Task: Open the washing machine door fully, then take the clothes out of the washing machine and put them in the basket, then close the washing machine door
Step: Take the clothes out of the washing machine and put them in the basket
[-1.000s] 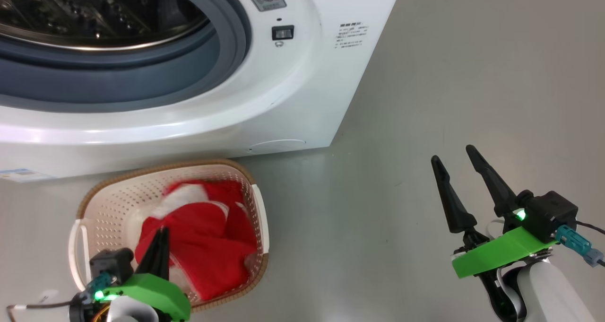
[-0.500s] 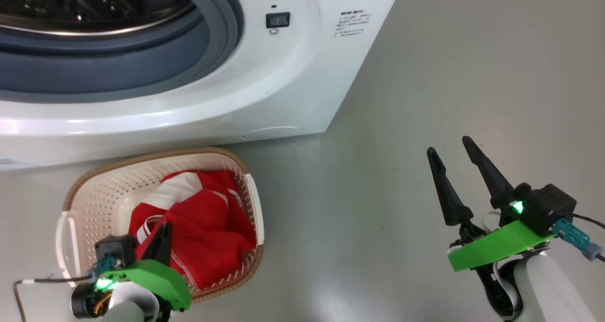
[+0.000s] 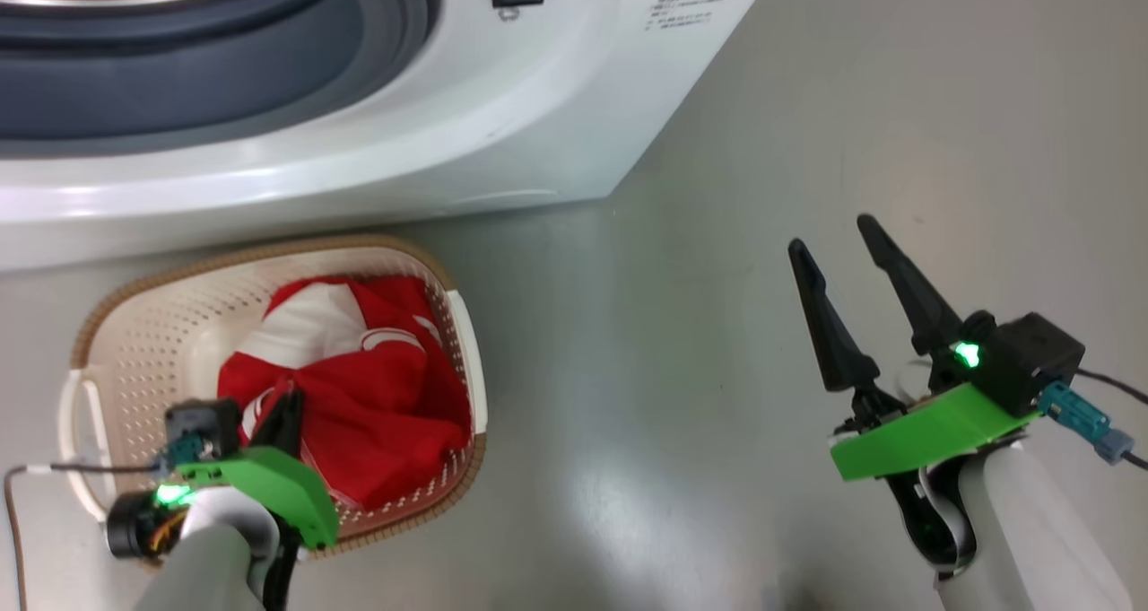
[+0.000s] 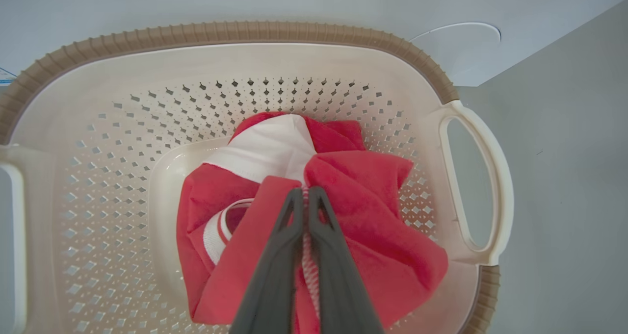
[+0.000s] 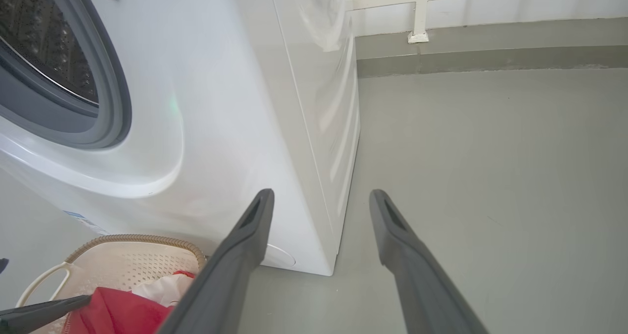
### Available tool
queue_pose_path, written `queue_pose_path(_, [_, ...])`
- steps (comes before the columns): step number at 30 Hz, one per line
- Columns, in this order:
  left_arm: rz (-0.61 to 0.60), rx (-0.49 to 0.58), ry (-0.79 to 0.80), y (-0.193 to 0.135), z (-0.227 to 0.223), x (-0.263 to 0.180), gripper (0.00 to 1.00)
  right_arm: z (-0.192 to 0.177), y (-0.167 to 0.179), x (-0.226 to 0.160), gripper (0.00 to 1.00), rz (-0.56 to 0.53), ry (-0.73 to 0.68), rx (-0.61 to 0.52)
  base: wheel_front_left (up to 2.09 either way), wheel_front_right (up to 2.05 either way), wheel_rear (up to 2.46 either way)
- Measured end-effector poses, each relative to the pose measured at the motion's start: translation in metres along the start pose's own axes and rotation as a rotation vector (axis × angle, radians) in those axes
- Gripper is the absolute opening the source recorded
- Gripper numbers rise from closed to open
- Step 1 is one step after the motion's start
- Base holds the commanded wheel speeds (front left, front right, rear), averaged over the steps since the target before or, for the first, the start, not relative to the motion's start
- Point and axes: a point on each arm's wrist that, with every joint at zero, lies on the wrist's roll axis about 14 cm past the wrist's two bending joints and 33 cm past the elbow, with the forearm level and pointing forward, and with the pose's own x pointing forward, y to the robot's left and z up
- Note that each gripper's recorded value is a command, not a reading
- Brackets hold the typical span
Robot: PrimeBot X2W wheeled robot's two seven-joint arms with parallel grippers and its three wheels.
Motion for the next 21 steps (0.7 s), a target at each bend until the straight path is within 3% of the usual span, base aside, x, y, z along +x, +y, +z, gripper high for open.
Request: queue_pose_path(21, [0.015,0.036,0.116,0.022,-0.02,0.048,0.0,-0.036,-0.009,0.023,1.0,-0.007,0.058,0.006,0.0,0.0,0.0])
